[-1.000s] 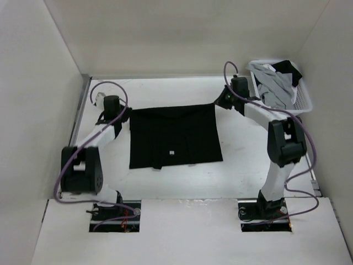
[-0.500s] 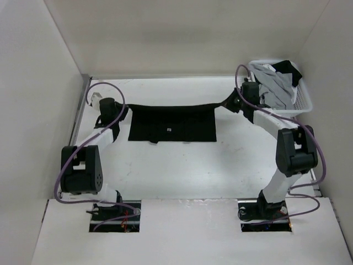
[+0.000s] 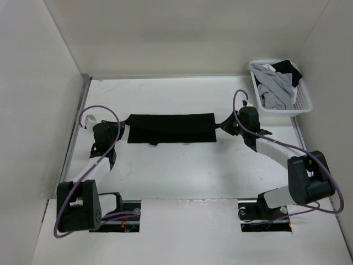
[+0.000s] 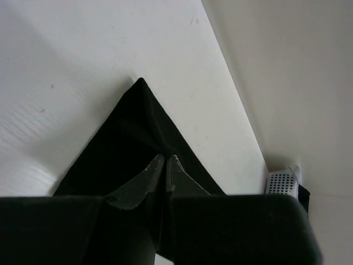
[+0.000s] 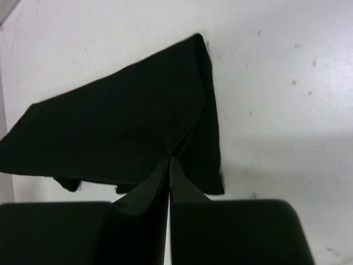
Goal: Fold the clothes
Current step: Fold the tank top
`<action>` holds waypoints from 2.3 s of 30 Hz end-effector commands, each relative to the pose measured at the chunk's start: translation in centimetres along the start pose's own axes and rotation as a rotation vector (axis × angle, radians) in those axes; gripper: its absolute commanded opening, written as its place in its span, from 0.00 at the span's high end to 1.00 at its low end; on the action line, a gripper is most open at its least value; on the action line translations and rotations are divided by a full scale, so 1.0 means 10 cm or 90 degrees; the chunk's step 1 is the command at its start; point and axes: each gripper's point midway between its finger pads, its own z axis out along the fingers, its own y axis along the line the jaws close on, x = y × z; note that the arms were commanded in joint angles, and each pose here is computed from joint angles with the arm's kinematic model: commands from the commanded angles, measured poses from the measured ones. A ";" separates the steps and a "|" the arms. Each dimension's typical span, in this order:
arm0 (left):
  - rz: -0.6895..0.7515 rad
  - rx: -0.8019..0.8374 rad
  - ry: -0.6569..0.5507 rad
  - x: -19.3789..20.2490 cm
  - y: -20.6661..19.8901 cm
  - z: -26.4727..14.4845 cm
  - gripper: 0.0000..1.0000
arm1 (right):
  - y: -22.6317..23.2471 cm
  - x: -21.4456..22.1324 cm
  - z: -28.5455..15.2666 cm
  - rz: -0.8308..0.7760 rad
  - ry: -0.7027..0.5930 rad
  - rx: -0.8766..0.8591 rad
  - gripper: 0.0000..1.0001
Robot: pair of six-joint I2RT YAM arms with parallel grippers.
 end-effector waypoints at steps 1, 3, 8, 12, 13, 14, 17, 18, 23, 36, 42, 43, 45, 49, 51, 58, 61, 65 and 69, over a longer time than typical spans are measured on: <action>-0.006 0.034 -0.010 -0.02 -0.01 -0.09 1.00 | 0.03 -0.01 -0.05 -0.008 -0.040 -0.008 0.97; -0.008 0.006 0.000 0.04 0.19 -0.09 0.99 | -0.07 0.16 -0.03 -0.003 -0.020 0.009 0.97; -0.034 -0.038 0.034 0.22 0.55 -0.08 0.98 | -0.34 0.59 0.04 0.015 0.021 0.046 0.96; -0.061 -0.075 0.038 0.28 0.83 -0.13 0.89 | -0.39 0.75 0.02 0.034 0.035 0.038 0.81; -0.069 -0.075 0.037 0.27 0.86 -0.15 0.85 | -0.36 0.73 0.00 0.033 0.031 0.032 0.74; -0.076 -0.070 0.032 0.24 0.86 -0.17 0.82 | -0.33 0.69 -0.02 0.031 0.022 0.025 0.69; -0.087 -0.036 0.003 0.08 0.73 -0.24 0.79 | -0.26 0.58 -0.08 0.017 0.001 0.005 0.60; -0.085 -0.024 -0.008 0.03 0.66 -0.26 0.79 | -0.26 0.54 -0.08 0.014 -0.003 0.006 0.58; -0.030 0.029 -0.015 0.10 0.16 -0.32 0.79 | -0.23 0.56 0.17 0.028 0.040 -0.009 0.52; 0.086 0.142 0.152 1.38 -0.68 -0.29 0.79 | -0.19 0.66 0.47 0.184 0.060 -0.042 0.92; 0.109 0.164 0.198 1.70 -0.73 -0.50 0.80 | -0.40 0.16 0.08 0.179 -0.061 -0.017 0.98; 0.113 0.168 0.207 1.76 -0.74 -0.55 0.80 | -0.43 0.11 0.00 0.171 -0.070 -0.009 0.98; 0.119 0.179 0.223 1.86 -0.77 -0.64 0.80 | -0.44 0.01 -0.13 0.150 -0.089 0.001 0.98; 0.116 0.196 0.235 1.92 -0.80 -0.78 0.79 | -0.30 -0.35 -0.36 0.071 -0.144 0.022 0.98; 0.115 0.199 0.236 1.91 -0.81 -0.82 0.79 | -0.10 -0.48 -0.40 0.011 -0.147 0.027 0.98; 0.093 0.200 0.206 1.64 -0.76 -0.88 0.79 | 0.94 -0.34 -0.20 -0.178 -0.096 -0.026 0.97; 0.082 0.198 0.182 1.46 -0.73 -0.90 0.78 | 1.36 -0.06 -0.02 -0.259 -0.056 -0.049 0.97; 0.068 0.193 0.152 1.24 -0.68 -0.93 0.78 | 1.74 0.43 0.23 -0.355 0.016 -0.057 0.96; 0.055 0.190 0.128 1.05 -0.64 -0.95 0.77 | 2.00 0.94 0.50 -0.424 0.085 -0.056 0.94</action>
